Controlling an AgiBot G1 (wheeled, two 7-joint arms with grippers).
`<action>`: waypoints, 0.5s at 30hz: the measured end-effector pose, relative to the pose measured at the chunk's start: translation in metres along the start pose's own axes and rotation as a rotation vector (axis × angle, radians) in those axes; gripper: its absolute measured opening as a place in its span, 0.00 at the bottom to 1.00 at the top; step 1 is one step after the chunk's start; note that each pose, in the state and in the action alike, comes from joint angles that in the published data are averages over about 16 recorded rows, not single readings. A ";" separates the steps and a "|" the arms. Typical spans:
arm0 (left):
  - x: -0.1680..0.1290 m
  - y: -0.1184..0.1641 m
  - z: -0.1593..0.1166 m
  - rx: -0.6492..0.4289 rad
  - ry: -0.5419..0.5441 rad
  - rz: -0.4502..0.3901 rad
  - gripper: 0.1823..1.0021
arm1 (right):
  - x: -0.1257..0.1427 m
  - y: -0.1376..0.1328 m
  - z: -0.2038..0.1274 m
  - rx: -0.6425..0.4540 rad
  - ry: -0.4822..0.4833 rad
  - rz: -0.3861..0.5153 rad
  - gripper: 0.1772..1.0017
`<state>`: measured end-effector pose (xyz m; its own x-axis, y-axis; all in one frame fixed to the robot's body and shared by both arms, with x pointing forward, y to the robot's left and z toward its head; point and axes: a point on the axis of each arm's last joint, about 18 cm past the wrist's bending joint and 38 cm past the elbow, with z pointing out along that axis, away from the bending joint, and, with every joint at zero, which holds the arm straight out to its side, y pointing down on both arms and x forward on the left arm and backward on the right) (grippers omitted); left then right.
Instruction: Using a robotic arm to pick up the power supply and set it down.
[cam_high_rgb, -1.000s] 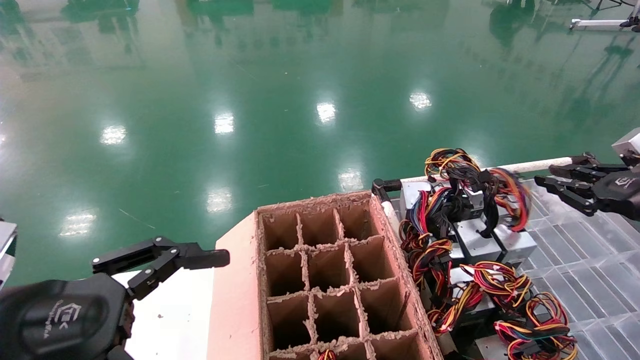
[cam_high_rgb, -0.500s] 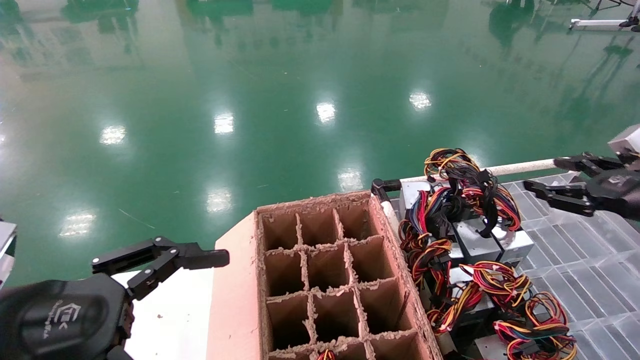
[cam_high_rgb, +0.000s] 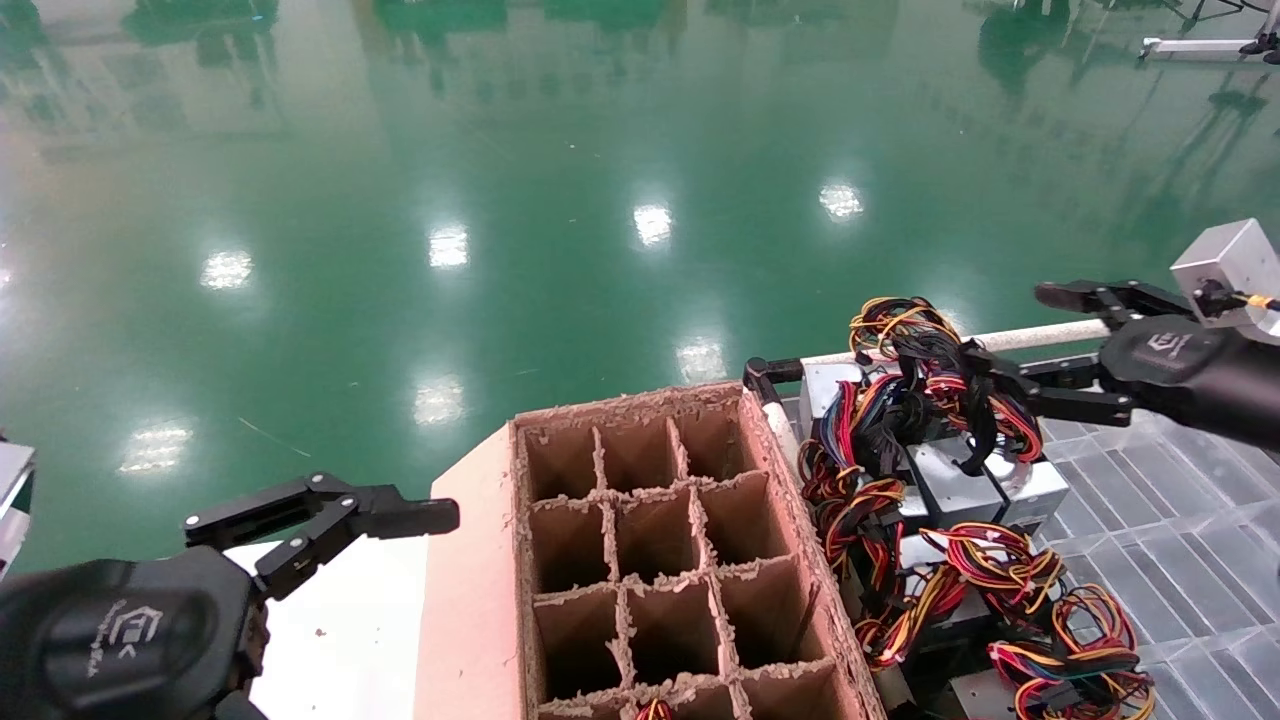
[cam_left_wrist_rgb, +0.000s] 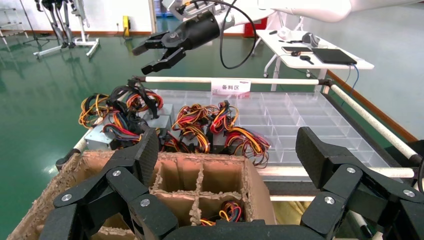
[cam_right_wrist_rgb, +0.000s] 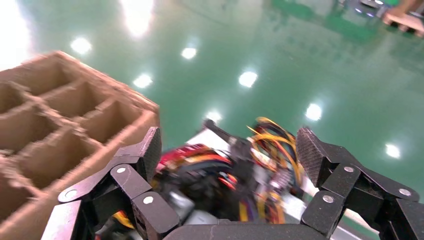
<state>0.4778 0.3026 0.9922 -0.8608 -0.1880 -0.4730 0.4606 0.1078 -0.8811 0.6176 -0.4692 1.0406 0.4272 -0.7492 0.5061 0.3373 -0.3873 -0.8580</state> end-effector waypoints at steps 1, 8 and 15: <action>0.000 0.000 0.000 0.000 0.000 0.000 1.00 | -0.004 -0.002 0.001 0.011 -0.013 0.000 0.91; 0.000 0.000 0.000 0.000 0.000 0.000 1.00 | -0.033 -0.017 0.005 0.082 -0.114 0.003 0.97; 0.000 0.000 0.000 0.000 0.000 0.000 1.00 | -0.066 -0.031 0.005 0.146 -0.229 0.009 0.99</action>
<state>0.4778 0.3026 0.9922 -0.8608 -0.1880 -0.4730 0.4606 0.1078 -0.8811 0.5831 -0.4054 1.0339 0.6037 -0.6053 0.5189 0.4425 -0.2870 -0.8496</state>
